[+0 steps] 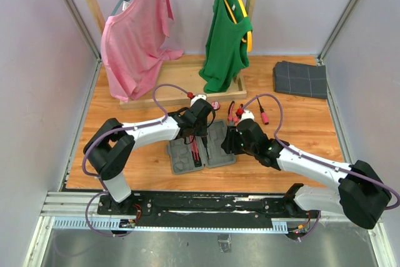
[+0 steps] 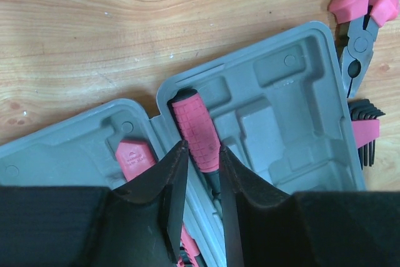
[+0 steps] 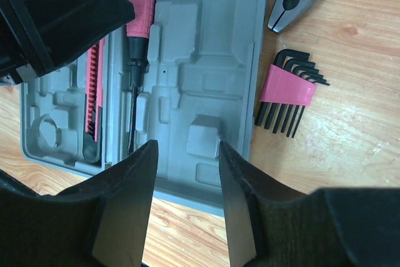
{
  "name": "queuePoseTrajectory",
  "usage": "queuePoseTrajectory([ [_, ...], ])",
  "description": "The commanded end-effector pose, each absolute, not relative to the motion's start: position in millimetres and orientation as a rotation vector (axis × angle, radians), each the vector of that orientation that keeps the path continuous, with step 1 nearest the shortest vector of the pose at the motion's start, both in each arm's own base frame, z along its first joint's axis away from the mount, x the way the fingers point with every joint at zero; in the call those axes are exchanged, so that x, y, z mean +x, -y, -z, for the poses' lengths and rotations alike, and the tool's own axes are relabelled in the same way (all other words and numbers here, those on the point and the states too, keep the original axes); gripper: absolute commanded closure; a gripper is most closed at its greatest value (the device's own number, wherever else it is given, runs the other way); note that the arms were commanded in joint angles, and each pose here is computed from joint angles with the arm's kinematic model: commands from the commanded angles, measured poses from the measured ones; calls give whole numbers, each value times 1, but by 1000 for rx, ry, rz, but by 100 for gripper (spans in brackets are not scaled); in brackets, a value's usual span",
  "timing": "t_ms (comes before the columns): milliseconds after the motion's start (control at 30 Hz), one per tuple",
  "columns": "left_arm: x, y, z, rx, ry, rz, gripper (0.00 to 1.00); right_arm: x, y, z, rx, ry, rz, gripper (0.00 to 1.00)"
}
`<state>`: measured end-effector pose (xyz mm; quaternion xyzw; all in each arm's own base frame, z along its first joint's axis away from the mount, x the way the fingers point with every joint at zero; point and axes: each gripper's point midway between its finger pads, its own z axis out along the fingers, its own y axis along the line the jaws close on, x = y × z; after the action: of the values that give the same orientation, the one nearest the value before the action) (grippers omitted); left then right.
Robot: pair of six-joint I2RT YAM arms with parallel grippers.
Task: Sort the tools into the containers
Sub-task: Place the screwdriver in the storage box.
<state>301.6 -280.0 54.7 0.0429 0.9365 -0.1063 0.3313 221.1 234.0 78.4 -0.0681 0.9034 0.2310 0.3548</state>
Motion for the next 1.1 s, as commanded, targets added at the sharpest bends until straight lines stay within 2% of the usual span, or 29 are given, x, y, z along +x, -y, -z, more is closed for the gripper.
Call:
queuePoseTrajectory([
  [0,309,290,-65,131,-2412,277,69,220,-228,-76,-155,-2332,-568,55],
  [1067,311,279,-36,157,-2453,153,71,214,-234,-77,-165,-2346,-627,55],
])
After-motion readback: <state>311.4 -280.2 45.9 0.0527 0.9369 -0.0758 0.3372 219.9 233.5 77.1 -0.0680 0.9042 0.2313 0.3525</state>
